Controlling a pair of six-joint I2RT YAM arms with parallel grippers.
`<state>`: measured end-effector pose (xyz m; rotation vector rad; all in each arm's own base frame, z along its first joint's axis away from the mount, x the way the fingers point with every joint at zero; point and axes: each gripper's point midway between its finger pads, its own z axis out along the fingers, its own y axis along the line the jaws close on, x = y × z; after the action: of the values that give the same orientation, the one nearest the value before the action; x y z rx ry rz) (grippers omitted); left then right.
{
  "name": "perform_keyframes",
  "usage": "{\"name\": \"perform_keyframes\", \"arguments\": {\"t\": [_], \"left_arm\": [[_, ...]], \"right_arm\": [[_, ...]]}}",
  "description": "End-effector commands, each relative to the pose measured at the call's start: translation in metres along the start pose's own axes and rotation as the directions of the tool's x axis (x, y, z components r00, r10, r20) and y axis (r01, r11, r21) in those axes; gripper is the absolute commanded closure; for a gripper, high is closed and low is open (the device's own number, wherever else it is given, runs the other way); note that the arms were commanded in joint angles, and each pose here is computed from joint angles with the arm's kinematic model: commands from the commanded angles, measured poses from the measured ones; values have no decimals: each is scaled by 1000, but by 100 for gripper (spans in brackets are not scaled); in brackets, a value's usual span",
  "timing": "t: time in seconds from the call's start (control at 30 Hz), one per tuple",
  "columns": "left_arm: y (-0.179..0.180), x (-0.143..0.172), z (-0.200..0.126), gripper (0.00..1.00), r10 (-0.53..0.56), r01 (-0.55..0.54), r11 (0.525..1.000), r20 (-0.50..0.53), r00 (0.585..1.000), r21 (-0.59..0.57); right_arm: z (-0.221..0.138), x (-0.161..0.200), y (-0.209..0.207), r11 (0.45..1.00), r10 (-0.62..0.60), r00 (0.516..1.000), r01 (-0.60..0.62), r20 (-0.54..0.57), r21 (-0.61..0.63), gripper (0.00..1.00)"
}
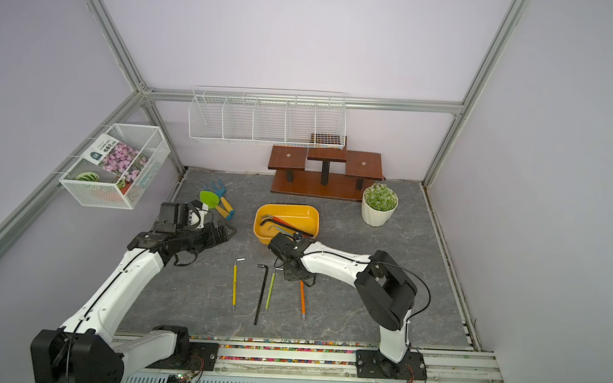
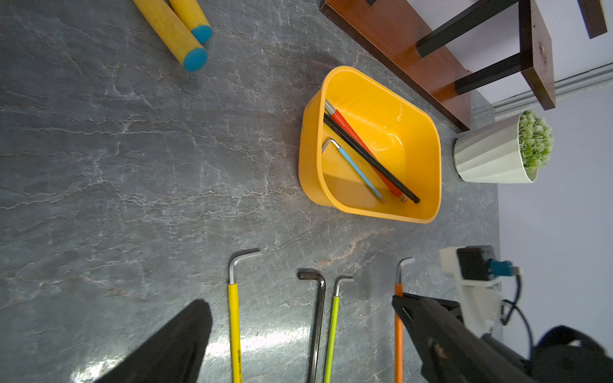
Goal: Put the hex key on the desktop into the storage box
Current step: Pick up the Allen key from the center of the board.
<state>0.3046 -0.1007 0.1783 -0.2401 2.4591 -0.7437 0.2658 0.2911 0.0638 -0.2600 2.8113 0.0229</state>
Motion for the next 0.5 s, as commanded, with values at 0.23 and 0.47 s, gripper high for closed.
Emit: {"name": "perform_keyframes", "arguments": {"t": [0.23, 0.47], "left_arm": [[0, -2, -2, 0, 24, -24, 1000, 15, 1000, -11], [1, -2, -2, 0, 24, -24, 1000, 15, 1000, -14]], "right_arm": [[-88, -141, 11, 952, -275, 918, 301, 286, -49, 100], [-76, -209, 34, 863, -457, 818, 503, 350, -48, 100]]}}
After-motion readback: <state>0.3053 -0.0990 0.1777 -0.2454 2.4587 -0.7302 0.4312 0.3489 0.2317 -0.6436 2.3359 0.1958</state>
